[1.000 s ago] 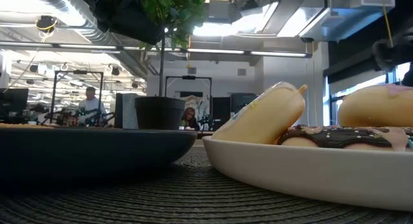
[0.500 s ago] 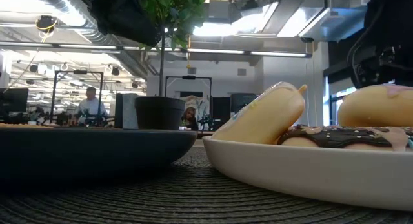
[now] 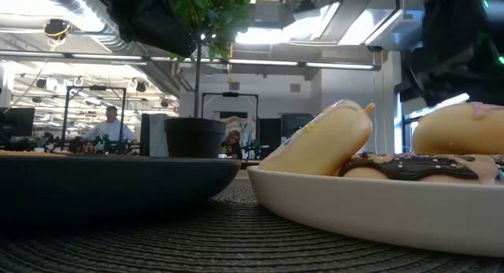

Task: Pick & Place donuts
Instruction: Put the small blue sprinkled donut into the black plate

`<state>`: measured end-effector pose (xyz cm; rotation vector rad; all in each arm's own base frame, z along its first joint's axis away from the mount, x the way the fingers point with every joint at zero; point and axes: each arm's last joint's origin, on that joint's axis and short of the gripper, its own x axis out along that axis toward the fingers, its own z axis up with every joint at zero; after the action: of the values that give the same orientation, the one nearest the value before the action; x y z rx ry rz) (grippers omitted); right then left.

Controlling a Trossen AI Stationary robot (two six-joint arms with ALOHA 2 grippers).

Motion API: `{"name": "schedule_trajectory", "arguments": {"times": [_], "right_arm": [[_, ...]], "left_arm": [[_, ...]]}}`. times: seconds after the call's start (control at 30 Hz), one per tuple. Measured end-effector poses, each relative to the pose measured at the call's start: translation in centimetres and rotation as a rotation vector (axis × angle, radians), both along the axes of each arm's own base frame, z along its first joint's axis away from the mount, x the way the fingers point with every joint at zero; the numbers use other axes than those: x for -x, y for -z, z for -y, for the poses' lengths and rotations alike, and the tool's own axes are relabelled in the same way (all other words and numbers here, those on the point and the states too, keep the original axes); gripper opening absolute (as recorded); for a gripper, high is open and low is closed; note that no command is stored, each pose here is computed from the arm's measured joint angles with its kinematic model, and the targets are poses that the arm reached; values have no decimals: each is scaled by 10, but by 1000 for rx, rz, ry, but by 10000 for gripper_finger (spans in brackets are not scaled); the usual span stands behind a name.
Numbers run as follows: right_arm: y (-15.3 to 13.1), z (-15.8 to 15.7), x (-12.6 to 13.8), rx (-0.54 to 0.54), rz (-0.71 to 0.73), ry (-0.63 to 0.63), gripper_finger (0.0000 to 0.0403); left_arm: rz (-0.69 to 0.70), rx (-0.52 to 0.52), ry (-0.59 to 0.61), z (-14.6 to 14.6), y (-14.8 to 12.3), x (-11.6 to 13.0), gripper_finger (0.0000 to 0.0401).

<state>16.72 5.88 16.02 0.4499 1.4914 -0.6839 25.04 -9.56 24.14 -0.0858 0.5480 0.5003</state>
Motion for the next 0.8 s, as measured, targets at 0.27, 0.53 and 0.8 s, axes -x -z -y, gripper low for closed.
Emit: {"name": "schedule_trajectory", "arguments": {"times": [0.27, 0.53, 0.8], "right_arm": [[-55, -5, -63, 75, 452, -296, 28], [-87, 7, -134, 116, 655, -647, 21], [-58, 1, -204, 56, 554, -849, 22]], "left_arm": [[-3, 7, 9, 1, 0, 0, 116], [-66, 129, 136, 5, 3, 0, 111], [-89, 174, 182, 7, 4, 0, 115]]}}
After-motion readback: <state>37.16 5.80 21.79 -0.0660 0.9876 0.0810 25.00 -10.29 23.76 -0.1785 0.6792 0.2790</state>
